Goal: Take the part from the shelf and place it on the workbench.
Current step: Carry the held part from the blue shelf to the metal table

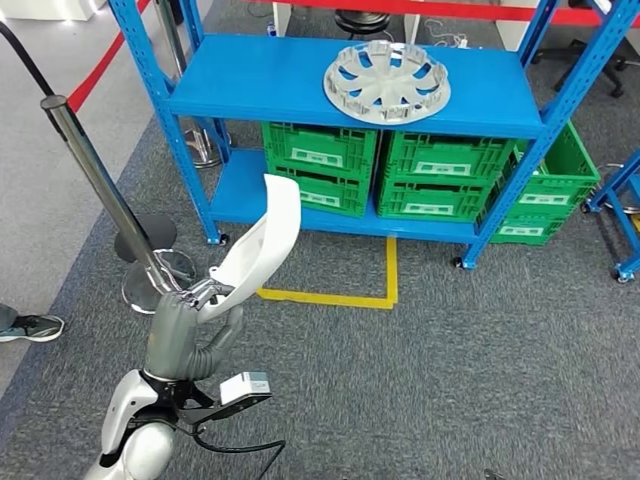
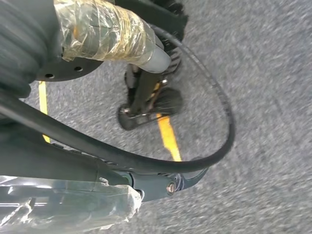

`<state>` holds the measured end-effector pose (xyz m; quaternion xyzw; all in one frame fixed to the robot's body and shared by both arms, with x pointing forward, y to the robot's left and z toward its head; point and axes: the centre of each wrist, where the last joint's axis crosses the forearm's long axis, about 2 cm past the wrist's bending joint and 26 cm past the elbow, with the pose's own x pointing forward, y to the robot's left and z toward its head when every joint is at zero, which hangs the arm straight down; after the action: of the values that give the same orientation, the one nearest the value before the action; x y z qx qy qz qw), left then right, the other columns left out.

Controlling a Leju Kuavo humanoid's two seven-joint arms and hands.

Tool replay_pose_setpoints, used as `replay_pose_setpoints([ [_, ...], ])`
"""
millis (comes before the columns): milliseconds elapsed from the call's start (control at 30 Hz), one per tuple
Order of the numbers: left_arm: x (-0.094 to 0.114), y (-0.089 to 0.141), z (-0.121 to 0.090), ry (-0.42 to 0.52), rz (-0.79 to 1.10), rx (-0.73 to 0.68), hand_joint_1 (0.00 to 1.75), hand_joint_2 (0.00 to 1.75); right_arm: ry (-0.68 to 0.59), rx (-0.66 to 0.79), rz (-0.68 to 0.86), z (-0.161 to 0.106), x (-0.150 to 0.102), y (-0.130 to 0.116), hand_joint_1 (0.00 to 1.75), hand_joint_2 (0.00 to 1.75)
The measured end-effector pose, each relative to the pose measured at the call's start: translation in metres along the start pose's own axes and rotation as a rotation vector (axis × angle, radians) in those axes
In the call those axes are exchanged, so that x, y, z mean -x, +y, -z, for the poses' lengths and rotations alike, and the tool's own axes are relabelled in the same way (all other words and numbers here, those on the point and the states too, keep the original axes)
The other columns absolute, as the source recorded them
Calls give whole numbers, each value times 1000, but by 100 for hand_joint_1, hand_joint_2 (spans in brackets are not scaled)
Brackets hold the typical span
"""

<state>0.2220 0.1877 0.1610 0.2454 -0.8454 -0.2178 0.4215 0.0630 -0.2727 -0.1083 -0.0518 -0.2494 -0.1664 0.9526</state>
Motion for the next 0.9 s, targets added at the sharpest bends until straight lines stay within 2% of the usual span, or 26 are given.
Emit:
replay_pose_setpoints([
  [300, 0, -5, -2, -1, -31, 12, 175, 175, -12, 28, 25, -4, 6, 16, 0, 175],
  [900, 1, -13, -5, 2, -55, 32, 175, 175, 6, 37, 44, -9, 12, 24, 0, 175],
])
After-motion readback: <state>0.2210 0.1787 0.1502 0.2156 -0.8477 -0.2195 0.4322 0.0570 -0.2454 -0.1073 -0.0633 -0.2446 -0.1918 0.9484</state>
